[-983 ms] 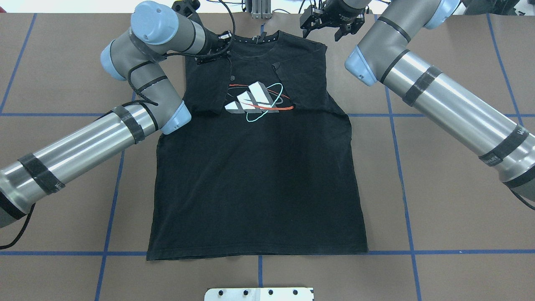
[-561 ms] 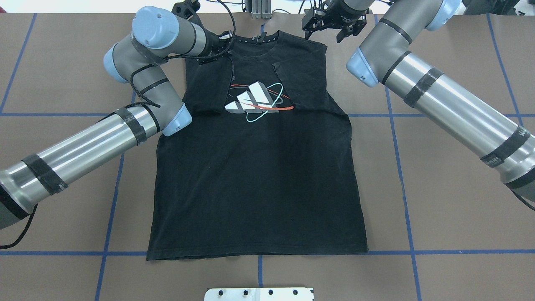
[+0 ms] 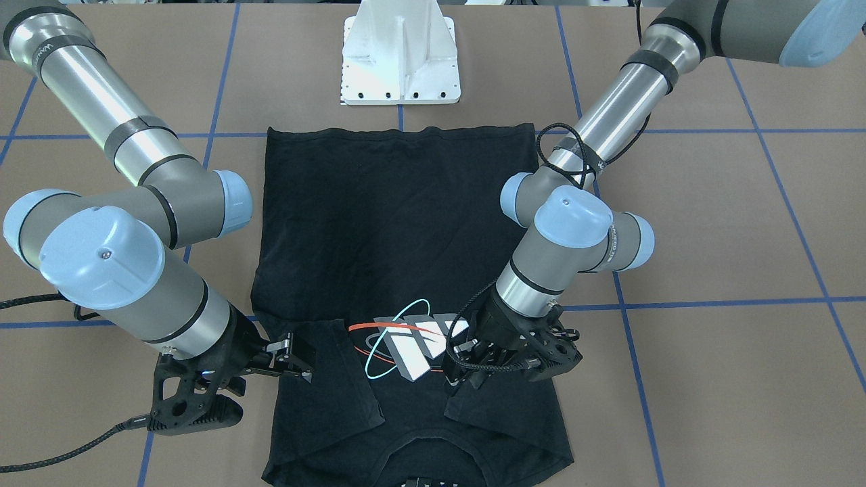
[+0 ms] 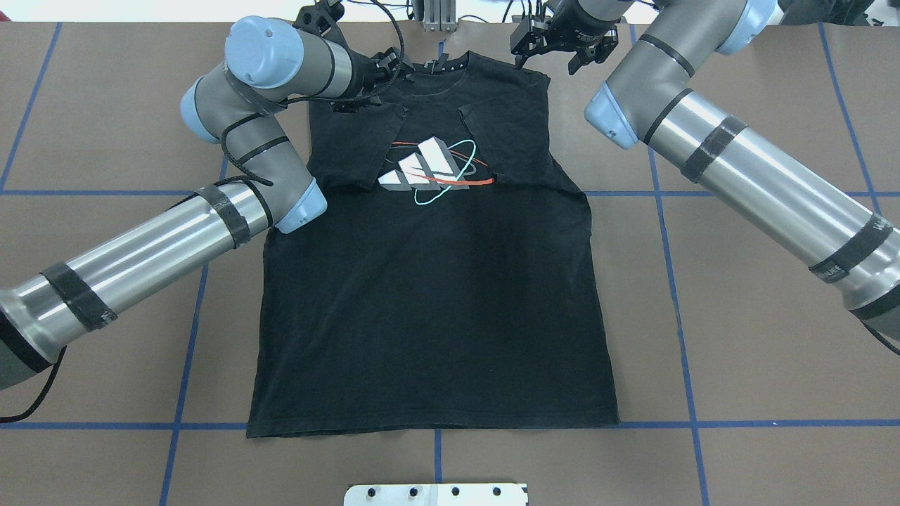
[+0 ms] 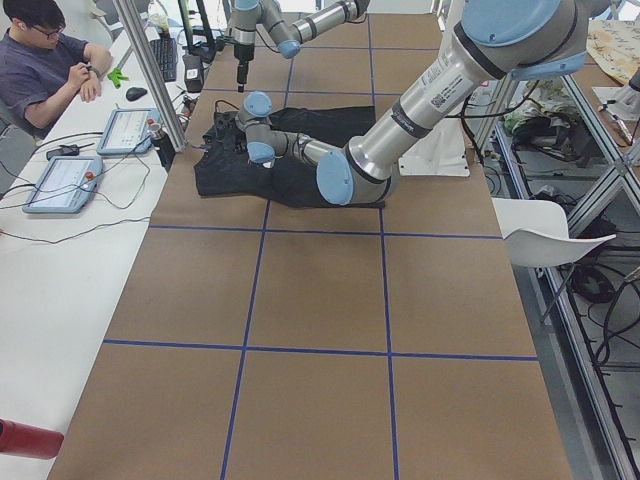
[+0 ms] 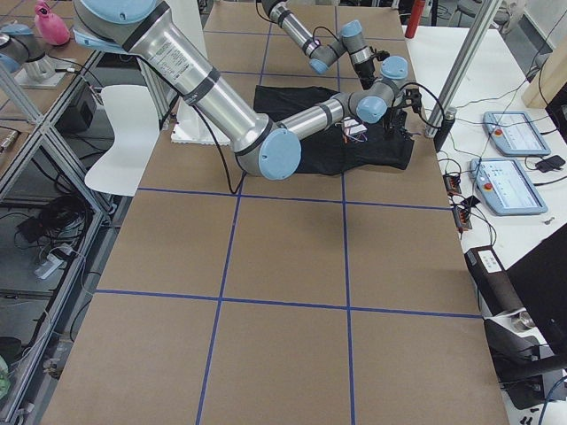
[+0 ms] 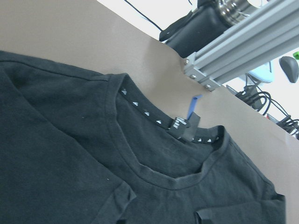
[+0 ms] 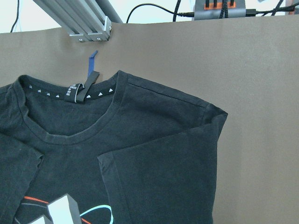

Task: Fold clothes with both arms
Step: 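Release the sleeve and draw both grippers outward from the shirt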

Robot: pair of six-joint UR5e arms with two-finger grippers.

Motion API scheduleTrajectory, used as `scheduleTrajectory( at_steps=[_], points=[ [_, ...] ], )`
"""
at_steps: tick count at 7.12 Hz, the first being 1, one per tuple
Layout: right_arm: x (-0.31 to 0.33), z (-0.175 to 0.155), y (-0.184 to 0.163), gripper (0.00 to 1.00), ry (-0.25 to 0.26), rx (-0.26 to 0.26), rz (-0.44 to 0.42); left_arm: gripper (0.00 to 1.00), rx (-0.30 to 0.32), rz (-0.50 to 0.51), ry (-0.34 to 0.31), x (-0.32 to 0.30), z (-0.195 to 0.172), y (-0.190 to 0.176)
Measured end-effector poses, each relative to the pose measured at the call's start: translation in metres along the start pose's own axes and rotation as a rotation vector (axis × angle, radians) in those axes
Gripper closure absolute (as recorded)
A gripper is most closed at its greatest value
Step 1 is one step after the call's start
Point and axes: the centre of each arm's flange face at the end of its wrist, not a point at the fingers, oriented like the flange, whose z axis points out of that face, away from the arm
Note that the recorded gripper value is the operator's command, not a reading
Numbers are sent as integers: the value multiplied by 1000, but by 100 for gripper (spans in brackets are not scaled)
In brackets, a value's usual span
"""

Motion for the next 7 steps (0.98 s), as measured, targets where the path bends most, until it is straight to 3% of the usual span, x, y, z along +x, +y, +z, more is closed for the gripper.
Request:
scheduleTrajectory(
  at_steps=[3,5,7],
  points=[
    [8,-5,14,0,-47,-60,11,1,-96,14,23,-16,-36,15],
    [48,-11,54,0,-72,-99,26,1,-157,5,-4,-47,-81,25],
    [91,-19,100,0,-105,-168,82,1,-196,10,-45,-76,-144,38]
  ],
)
